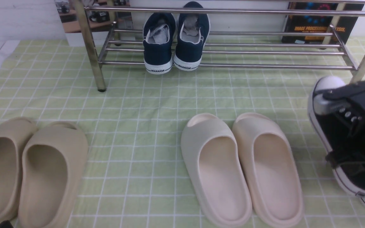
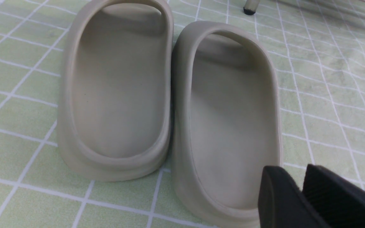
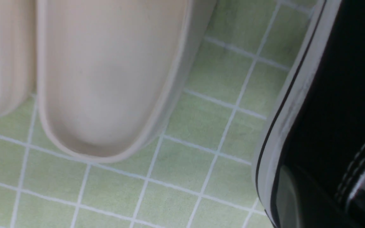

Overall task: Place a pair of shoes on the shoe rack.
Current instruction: Use the right arm to put a shoe into the shoe rack

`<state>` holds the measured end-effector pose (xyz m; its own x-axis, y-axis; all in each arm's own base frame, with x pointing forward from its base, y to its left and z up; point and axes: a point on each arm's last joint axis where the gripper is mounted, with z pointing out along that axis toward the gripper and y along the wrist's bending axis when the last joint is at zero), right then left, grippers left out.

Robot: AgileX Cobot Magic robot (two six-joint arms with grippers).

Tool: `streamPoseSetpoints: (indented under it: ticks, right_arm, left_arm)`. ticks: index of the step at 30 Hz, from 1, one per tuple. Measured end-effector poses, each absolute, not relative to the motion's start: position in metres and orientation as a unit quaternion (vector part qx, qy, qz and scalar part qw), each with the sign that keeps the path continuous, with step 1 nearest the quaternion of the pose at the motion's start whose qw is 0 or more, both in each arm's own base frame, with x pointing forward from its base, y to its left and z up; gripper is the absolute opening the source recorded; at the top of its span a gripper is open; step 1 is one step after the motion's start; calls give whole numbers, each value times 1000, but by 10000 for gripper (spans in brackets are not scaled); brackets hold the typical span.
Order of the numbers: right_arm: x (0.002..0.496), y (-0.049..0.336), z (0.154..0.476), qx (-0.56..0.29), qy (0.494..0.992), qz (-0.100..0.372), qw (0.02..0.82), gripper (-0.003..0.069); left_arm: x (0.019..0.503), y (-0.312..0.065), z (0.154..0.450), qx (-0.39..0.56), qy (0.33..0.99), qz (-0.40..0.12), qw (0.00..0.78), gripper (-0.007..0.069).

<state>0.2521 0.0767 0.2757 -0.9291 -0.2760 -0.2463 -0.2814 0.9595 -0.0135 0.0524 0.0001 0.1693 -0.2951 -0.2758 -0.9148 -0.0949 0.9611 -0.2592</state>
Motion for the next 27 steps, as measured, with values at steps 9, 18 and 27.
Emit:
streamPoseSetpoints:
  ticks: [9,18,27]
  right_arm:
    - [284,88,312,-152,973,25,171,20]
    - [348,106,293,-157,976,10,151,20]
    - [403,120,294,-162,968,-2,190,20]
  left_arm:
    - [52,0,169,-116,801,-78,582,146]
    - [52,0,169,-116,801,-78,582,155]
    - [52,0,169,-116,801,-78,582,165]
